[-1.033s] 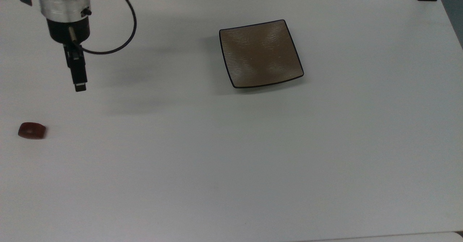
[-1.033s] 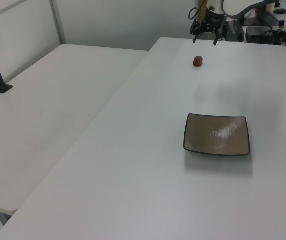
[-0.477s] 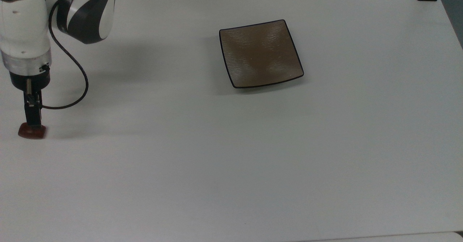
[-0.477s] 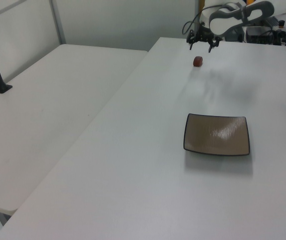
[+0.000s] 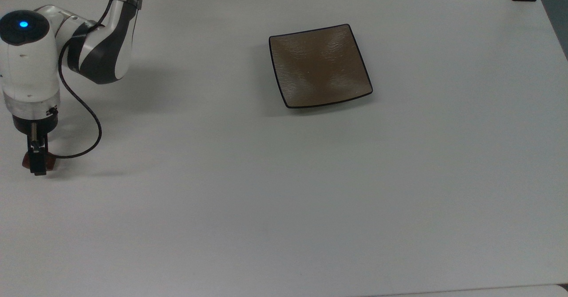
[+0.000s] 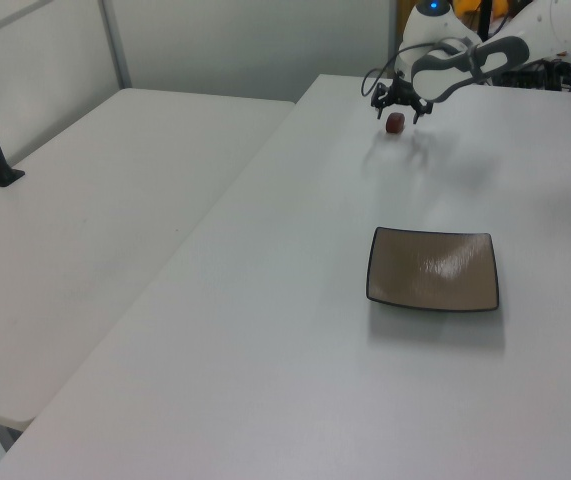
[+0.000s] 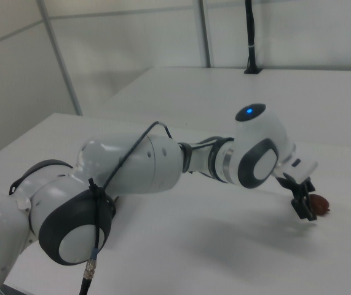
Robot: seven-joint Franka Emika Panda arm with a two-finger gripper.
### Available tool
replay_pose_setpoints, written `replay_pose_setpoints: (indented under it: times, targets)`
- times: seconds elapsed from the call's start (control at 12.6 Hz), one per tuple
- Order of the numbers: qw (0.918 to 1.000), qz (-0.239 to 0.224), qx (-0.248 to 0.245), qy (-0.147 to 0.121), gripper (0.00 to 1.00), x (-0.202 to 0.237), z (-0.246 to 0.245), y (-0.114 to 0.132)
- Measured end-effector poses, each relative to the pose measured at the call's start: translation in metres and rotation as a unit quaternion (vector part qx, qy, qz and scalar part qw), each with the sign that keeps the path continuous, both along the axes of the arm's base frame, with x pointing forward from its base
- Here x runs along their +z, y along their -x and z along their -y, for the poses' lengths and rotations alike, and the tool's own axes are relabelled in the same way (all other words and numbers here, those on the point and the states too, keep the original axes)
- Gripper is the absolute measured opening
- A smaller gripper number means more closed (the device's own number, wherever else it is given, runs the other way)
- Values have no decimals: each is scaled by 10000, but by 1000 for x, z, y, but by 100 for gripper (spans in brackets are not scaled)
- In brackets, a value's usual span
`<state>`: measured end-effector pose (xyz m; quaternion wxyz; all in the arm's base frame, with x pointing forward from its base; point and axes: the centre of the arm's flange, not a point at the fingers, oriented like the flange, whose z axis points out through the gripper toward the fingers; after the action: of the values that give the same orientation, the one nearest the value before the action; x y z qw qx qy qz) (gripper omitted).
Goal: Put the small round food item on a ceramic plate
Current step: 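Close the gripper around the small red food item, then lift the held food item and carry it over the brown plate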
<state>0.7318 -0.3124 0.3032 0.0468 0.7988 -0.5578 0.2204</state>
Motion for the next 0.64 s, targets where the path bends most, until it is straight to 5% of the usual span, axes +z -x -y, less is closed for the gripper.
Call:
replay_pose_setpoints:
  times: [0.32,0.56,0.64]
  targets:
    - [9998,-68,66,180,83,-16,10,-1]
    - [9997,-23,71,219,35,-10,11,-3]
    - [9997,-20,78,222,27,-10,10,-3]
